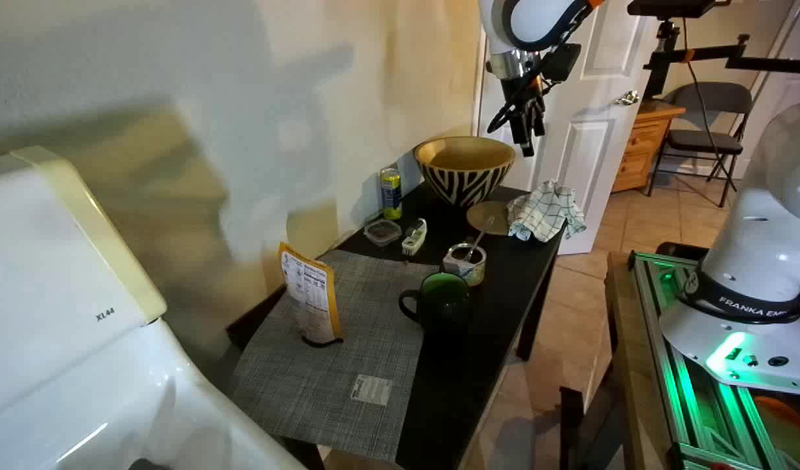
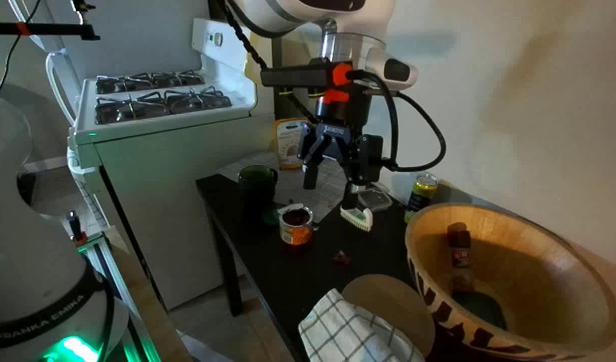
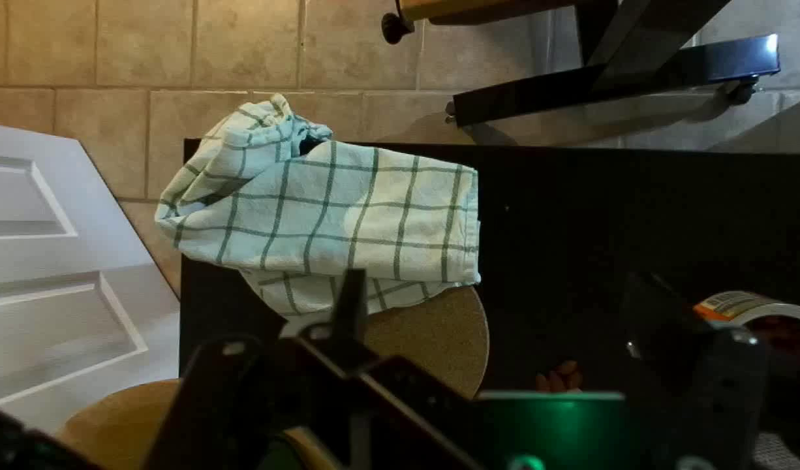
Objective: Put the can in the cup
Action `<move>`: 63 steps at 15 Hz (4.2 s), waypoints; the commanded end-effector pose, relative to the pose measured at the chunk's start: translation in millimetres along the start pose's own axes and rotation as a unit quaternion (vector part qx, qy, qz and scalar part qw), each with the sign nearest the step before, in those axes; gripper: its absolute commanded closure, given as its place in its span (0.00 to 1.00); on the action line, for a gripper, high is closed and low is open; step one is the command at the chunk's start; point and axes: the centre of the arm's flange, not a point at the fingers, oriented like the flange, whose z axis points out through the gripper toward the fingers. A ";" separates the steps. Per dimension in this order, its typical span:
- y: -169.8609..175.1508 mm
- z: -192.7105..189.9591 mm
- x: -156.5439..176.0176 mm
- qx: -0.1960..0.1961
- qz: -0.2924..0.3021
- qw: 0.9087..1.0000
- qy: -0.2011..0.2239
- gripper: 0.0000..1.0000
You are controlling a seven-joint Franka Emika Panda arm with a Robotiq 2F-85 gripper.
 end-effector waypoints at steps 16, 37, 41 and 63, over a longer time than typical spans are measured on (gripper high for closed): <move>28.5 -58.9 136.8 0.111 0.072 0.972 0.193 0.00; -14.9 21.6 248.6 0.091 0.031 0.931 0.351 0.00; -21.1 18.0 236.6 0.090 0.033 0.933 0.346 0.00; -35.3 55.8 285.9 0.099 0.059 0.916 0.384 0.03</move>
